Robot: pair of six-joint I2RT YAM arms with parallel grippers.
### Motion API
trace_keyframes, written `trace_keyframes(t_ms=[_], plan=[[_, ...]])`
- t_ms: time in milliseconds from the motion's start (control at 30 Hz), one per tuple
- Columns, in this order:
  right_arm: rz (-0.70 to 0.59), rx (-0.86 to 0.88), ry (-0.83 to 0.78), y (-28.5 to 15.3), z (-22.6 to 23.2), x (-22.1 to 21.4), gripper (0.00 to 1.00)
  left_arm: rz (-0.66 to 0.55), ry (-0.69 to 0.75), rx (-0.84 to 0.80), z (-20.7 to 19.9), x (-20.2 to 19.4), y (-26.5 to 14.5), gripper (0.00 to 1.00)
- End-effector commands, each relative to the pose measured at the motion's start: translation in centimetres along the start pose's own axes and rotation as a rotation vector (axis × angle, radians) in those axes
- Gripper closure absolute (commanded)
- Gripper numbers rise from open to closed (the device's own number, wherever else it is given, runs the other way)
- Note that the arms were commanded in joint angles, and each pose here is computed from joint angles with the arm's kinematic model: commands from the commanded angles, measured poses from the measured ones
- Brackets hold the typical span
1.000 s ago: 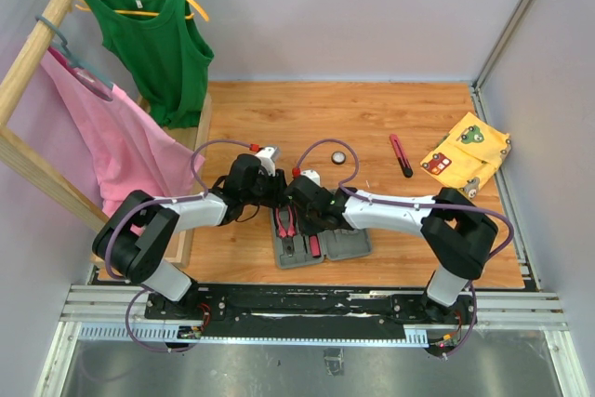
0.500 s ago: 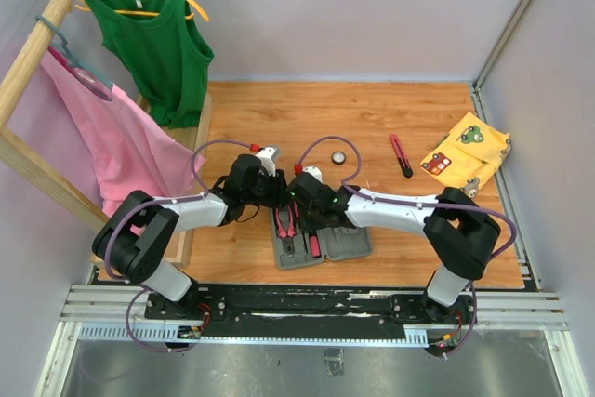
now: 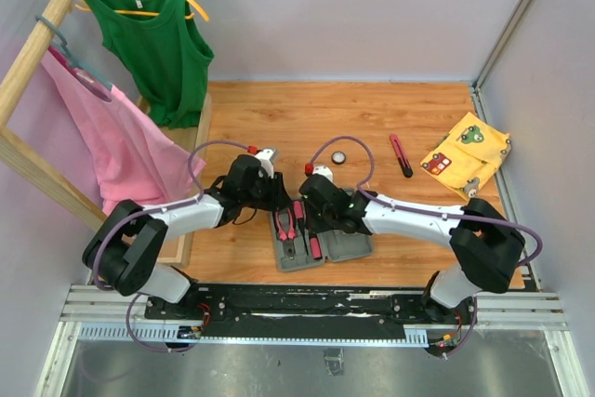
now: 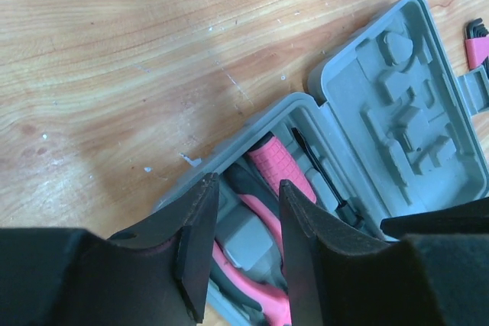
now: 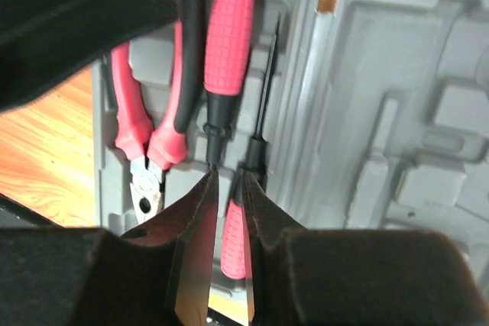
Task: Sort the tools into containers
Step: Adjust the screwdriver in the storage box.
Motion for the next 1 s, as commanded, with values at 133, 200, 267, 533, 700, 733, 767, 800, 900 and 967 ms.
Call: trace_keyframes(t_ms=[133, 200, 267, 533, 700, 733, 767, 800, 900, 967], plan=[[-0.031, 0.009, 0.071, -1.3, -1.6, -0.7, 0.81, -0.049, -0.022, 0.047, -1.4, 1.7, -2.4, 0.53], [-0.038, 0.010, 0.082, -1.5, -1.9, -0.8, 0.81, -0.062, -0.027, 0.069, -2.0, 2.1, -2.8, 0.53], [-0.047, 0.006, 0.089, -1.7, -2.1, -0.9, 0.81, -0.063, -0.044, 0.087, -2.5, 2.3, -3.0, 0.53], [-0.080, -0.002, 0.117, -2.3, -2.8, -1.0, 0.80, 0.018, -0.091, 0.190, -3.7, 1.8, -1.8, 0.67], [-0.083, -0.006, 0.124, -2.4, -3.2, -1.2, 0.80, 0.050, -0.096, 0.216, -4.2, 1.5, -0.6, 0.67], [-0.086, -0.006, 0.126, -2.5, -3.2, -1.2, 0.80, 0.055, -0.093, 0.221, -4.3, 1.5, -0.4, 0.66], [-0.087, -0.007, 0.127, -2.5, -3.3, -1.2, 0.80, 0.061, -0.091, 0.228, -4.2, 1.4, -0.2, 0.66], [-0.090, -0.007, 0.127, -2.6, -3.3, -1.2, 0.80, 0.066, -0.088, 0.234, -4.2, 1.4, -0.1, 0.66], [-0.093, -0.009, 0.127, -2.6, -3.4, -1.3, 0.80, 0.076, -0.081, 0.239, -4.3, 1.3, 0.3, 0.65], [-0.090, -0.013, 0.126, -2.6, -3.5, -1.4, 0.80, 0.086, -0.074, 0.234, -4.4, 1.1, 0.6, 0.64]])
Point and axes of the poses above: each gripper's point midway between its finger pads, its own y axis out along the fingers, its own z axis along the line the jaws close on, x = y × z, the point moved 6 cm from there along -y, back along the fingers, and after that the axes turned 11 degrees about y, right-handed, at the moved point
